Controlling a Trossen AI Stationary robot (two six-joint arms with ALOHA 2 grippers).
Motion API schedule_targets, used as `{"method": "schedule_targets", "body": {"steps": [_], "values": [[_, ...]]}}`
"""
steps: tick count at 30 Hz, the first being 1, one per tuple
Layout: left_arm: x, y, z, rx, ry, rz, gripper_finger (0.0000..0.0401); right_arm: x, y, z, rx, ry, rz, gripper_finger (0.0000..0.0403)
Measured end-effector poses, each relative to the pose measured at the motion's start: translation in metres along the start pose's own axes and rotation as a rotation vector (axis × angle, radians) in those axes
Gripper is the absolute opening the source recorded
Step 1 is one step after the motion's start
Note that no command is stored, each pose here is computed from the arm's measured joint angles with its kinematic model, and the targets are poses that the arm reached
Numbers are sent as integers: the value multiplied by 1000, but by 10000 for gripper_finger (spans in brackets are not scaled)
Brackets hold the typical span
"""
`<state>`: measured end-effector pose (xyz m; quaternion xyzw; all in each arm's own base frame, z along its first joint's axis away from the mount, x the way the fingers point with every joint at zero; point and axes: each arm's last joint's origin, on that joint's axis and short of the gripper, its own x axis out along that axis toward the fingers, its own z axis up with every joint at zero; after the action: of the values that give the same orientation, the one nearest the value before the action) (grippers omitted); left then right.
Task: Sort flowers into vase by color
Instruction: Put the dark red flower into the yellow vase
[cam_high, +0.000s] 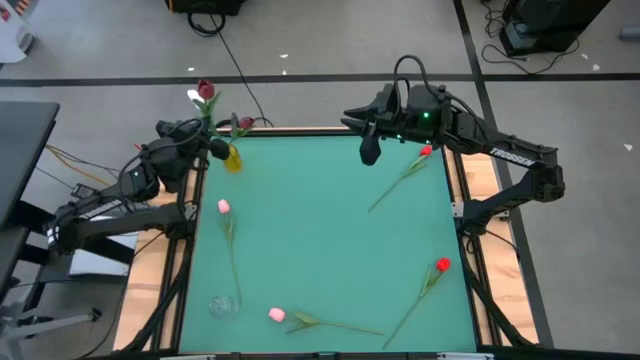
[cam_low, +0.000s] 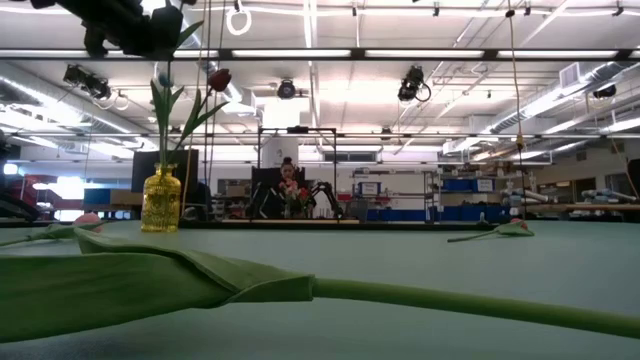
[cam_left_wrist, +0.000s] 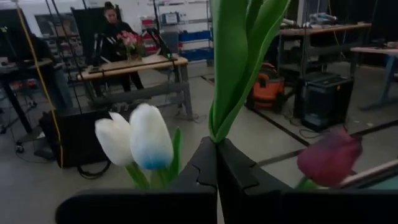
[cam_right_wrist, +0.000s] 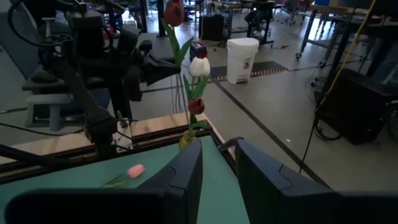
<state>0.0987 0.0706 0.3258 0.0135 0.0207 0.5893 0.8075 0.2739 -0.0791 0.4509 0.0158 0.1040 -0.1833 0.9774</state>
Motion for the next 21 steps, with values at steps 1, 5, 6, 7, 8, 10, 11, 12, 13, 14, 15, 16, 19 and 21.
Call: {"method": "schedule_targets", "body": {"steps": [1,5,6,7,8,10,11,12,13,14,15,16,19,21], "values": [[1,1,0,8,-3,6,0,0,-1,0,-2,0,5,105],[4,2,-1,9,10,12,0,0,-4,0,-4,1,7,105],[5,2,-2,3,16,-1,0,0,-4,0,-6,1,5,105],[7,1,-3,-3,28,-8,0,0,-5,0,-6,1,3,105],[9,0,-5,-6,40,-12,0,1,-5,0,-6,1,2,105],[14,-3,-8,-6,64,-17,0,1,-5,0,-7,1,2,105],[17,-5,-10,-1,76,-16,0,1,-5,0,-10,1,3,105],[19,-7,-11,8,87,-15,0,1,-5,0,-11,1,3,105],[21,-8,-13,15,96,-12,0,1,-5,0,-12,1,4,105],[23,-9,-14,18,103,-10,0,1,-5,0,-12,1,4,105],[24,-10,-15,13,111,-6,0,1,-5,0,-12,1,5,105],[26,-10,-16,4,121,-1,0,1,-5,0,-12,1,8,105],[28,-9,-21,-38,158,20,3,1,-5,0,-6,1,20,105],[27,-8,-24,-43,181,32,13,1,-5,0,-5,1,20,105]]}}
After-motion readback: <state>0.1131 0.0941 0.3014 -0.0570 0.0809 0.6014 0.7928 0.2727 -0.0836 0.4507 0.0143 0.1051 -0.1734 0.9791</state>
